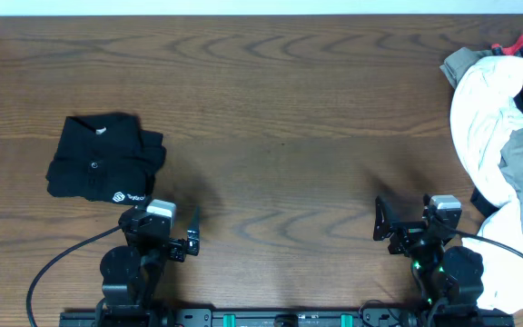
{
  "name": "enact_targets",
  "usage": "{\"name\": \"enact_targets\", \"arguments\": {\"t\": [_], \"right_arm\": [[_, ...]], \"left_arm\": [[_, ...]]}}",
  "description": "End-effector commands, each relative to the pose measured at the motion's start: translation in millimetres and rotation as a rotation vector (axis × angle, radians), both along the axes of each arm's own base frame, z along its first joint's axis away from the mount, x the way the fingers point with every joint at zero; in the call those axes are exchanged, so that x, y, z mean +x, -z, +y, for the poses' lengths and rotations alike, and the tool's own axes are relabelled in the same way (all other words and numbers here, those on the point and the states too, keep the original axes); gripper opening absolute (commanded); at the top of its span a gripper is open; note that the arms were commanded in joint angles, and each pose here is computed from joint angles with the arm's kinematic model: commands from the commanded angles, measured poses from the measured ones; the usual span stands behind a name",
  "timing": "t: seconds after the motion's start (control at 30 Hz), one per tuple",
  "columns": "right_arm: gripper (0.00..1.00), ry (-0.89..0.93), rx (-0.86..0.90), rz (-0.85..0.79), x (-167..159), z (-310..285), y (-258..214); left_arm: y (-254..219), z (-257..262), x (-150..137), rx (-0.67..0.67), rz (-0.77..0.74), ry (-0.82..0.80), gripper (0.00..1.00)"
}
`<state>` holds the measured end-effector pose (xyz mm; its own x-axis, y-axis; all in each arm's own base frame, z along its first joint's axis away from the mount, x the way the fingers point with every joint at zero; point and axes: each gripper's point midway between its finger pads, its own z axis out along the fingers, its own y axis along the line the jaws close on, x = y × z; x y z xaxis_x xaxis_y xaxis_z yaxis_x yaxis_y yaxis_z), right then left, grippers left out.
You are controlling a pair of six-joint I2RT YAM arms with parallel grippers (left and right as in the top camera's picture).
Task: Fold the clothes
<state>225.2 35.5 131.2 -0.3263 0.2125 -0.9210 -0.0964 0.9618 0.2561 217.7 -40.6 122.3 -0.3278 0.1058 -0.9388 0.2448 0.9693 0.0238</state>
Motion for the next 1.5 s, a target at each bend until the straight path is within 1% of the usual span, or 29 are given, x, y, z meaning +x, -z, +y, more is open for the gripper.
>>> {"name": "enact_targets", "arguments": {"t": [0.0, 0.7, 0.83, 0.93, 1.27, 1.37, 1.47], "right_arm": [[0.99, 0.016, 0.007, -0.003, 0, -3, 0], [0.99, 0.016, 0.007, -0.003, 0, -3, 0], [0.99, 0.016, 0.007, -0.003, 0, -3, 0], [0.99, 0.016, 0.008, -0.007, 1, -3, -1], [0.99, -0.040, 0.025, -0.029, 0, 7, -7], [0.99, -0.040, 0.026, -0.051, 2, 7, -12], [0.99, -0.041, 0.021, -0.073, 2, 7, -19]], "left_arm": [[9, -3, -1, -0.005, 0.019, 0.015, 0.98], [9, -3, -1, -0.006, 0.019, 0.015, 0.98], [9, -3, -1, -0.047, 0.029, -0.001, 0.98], [9, -3, -1, -0.051, 0.031, -0.002, 0.98], [7, -3, -1, -0.184, 0.061, -0.053, 0.98], [0, -3, -1, -0.209, 0.051, -0.059, 0.98], [-15, -9, -3, -0.221, 0.027, -0.024, 0.98]]}}
